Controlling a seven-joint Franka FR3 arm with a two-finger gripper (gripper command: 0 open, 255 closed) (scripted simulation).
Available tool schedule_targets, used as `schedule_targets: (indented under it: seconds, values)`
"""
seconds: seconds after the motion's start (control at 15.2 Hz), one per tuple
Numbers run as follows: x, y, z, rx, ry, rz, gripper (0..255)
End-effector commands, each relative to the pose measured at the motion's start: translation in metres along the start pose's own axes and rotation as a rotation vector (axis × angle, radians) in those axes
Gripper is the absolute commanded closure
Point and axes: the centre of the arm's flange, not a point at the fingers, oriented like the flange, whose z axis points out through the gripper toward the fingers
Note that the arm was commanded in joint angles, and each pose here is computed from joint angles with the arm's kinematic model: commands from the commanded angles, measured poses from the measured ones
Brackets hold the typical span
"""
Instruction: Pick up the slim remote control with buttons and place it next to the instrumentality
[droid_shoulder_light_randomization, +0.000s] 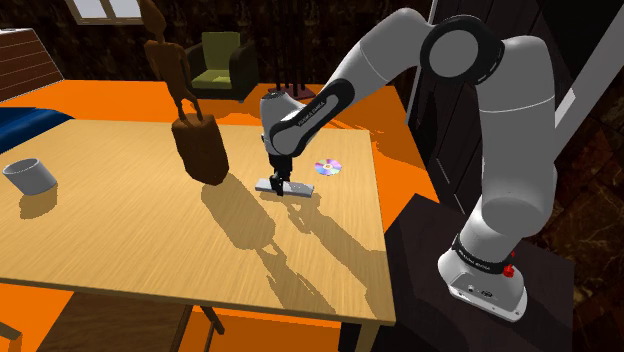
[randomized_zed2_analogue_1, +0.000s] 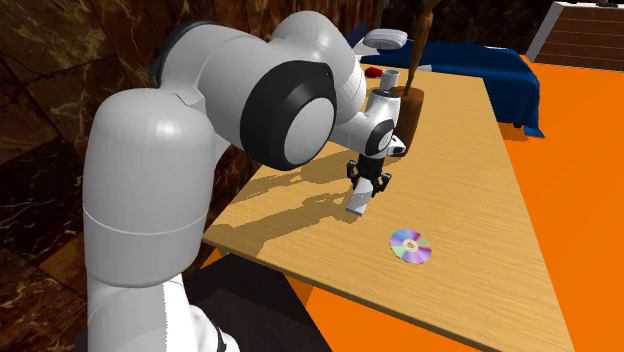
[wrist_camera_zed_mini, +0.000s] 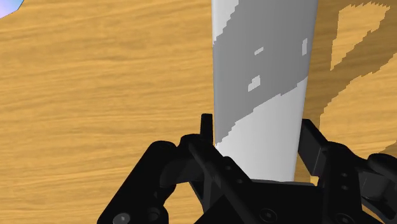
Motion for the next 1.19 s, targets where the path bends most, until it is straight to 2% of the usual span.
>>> schedule_targets:
  seconds: [0.0,0.33,0.59,1.12]
  values:
    - [0.000,0.000,0.000,0.000,0.000,0.000,0]
    - [0.000,0.000,0.000,0.000,0.000,0.000,0]
    - [0.000,0.000,-0.050,0.000,0.000,0.000,0]
    - [0.000,0.000,-0.050,0.000,0.000,0.000,0]
